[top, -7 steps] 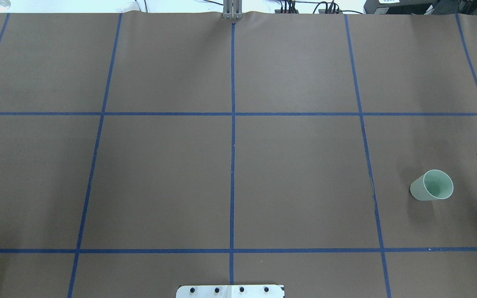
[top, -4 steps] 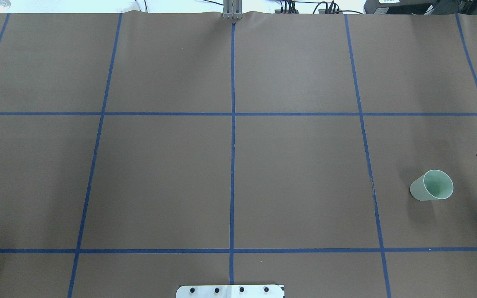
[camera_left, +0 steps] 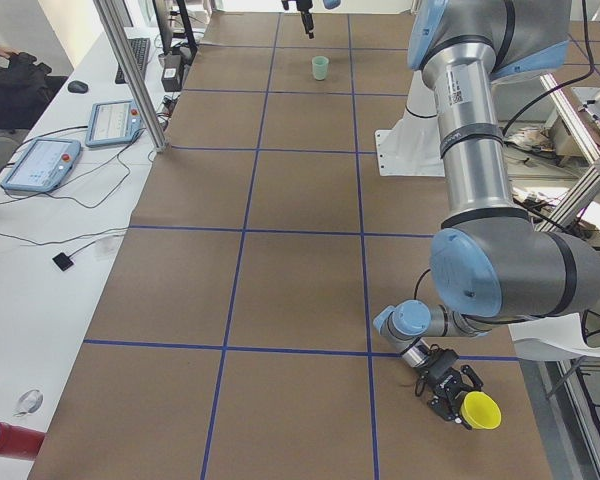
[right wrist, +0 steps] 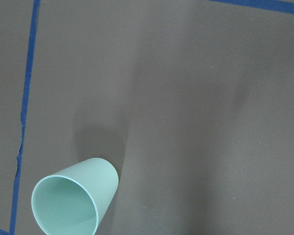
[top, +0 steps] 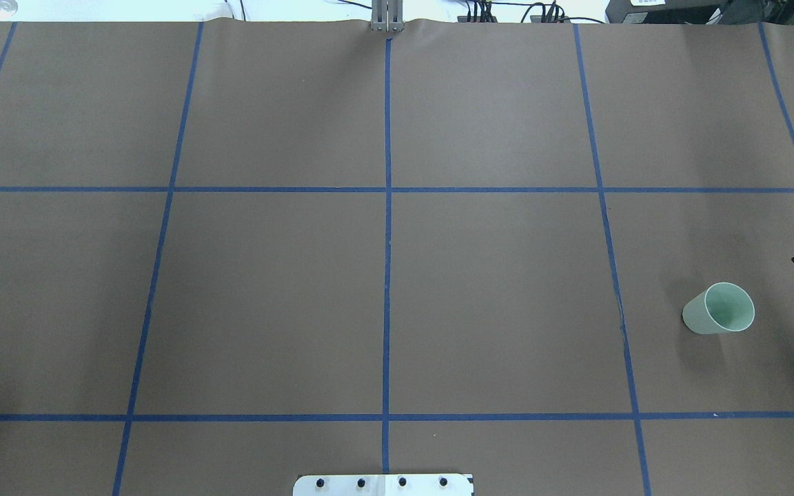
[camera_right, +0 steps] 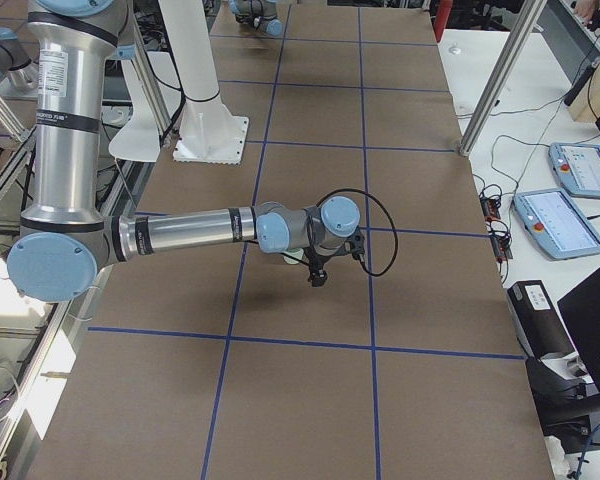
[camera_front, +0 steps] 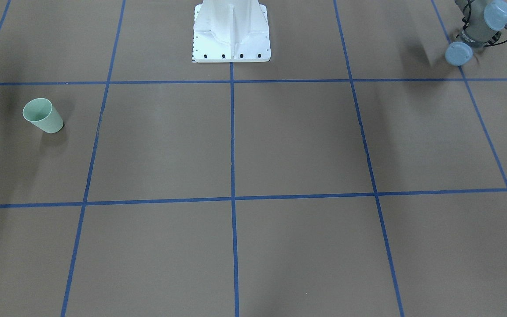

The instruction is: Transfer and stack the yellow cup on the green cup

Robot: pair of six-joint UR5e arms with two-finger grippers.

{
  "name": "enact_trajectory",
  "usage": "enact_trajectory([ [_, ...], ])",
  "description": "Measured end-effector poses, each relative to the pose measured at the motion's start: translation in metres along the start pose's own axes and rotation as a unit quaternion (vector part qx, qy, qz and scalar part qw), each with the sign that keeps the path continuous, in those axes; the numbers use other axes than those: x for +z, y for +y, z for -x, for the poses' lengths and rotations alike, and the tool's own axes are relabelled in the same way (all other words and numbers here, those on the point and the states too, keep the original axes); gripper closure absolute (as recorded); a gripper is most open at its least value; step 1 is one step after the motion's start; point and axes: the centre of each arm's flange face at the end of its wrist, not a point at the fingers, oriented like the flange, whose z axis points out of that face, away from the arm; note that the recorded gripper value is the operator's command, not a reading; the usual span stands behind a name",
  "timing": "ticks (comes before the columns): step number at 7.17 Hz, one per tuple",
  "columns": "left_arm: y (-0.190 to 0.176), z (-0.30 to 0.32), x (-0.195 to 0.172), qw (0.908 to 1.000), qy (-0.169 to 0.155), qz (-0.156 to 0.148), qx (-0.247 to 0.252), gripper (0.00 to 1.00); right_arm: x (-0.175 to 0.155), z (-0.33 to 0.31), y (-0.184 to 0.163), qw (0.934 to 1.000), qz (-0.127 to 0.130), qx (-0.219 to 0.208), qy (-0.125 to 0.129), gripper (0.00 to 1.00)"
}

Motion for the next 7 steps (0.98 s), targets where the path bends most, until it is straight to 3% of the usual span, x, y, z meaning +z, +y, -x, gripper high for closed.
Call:
enact_trajectory([
  [3, -0.043, -0.024, 0.034, 0.9997, 0.009, -0.020, 0.012, 0.74, 0.003, -0.003, 0.000, 1.0000, -0.001, -0.003, 0.000, 0.00],
  [5, -0.072, -0.045, 0.050, 0.9972, 0.053, -0.036, 0.038, 0.74, 0.003, -0.002, -0.001, 1.0000, -0.001, -0.004, 0.000, 0.00],
  [7, -0.081, -0.059, 0.049, 0.9902, 0.121, -0.038, 0.058, 0.74, 0.002, 0.000, -0.005, 1.0000, -0.003, -0.007, 0.000, 0.00],
])
